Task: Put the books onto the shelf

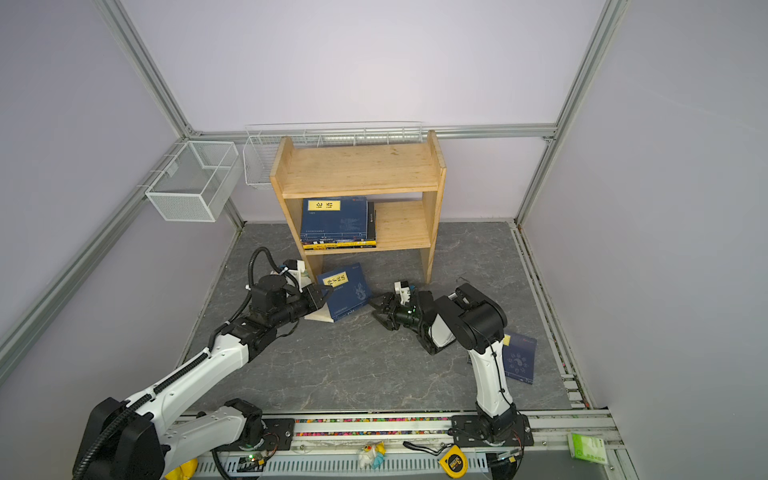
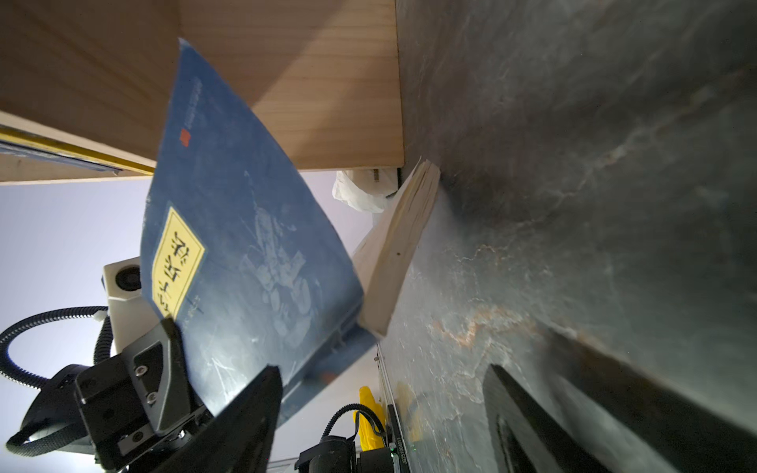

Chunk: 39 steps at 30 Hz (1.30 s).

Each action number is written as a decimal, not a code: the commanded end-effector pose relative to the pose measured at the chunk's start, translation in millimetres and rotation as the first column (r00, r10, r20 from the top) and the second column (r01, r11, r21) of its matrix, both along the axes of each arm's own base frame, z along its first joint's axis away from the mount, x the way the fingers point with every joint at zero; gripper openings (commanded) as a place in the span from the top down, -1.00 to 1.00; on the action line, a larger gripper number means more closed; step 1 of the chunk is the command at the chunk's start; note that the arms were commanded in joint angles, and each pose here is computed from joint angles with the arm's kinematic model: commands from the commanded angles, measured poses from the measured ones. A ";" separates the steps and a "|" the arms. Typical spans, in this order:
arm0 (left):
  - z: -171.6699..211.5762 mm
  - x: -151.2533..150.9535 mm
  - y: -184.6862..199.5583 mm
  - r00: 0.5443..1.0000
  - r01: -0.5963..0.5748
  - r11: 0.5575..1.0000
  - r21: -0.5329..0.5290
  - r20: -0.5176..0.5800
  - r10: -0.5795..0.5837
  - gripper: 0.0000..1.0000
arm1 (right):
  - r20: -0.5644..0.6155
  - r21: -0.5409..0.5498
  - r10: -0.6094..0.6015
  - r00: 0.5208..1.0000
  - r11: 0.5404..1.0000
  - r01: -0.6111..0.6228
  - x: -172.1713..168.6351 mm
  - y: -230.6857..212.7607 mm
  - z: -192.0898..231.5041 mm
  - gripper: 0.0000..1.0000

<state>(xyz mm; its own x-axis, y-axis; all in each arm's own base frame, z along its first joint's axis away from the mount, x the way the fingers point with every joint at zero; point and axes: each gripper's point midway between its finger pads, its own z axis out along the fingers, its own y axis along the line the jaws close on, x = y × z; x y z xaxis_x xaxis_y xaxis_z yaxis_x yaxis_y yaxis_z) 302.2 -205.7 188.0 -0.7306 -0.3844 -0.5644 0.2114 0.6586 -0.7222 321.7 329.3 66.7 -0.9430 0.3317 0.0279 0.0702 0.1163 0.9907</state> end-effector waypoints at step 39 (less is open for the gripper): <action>-80.7 -32.8 28.6 0.975 -0.120 0.993 0.020 -0.186 0.122 0.77 | -0.191 -0.010 -0.031 0.981 1.000 0.029 -0.9 9.5 -57.8 0.74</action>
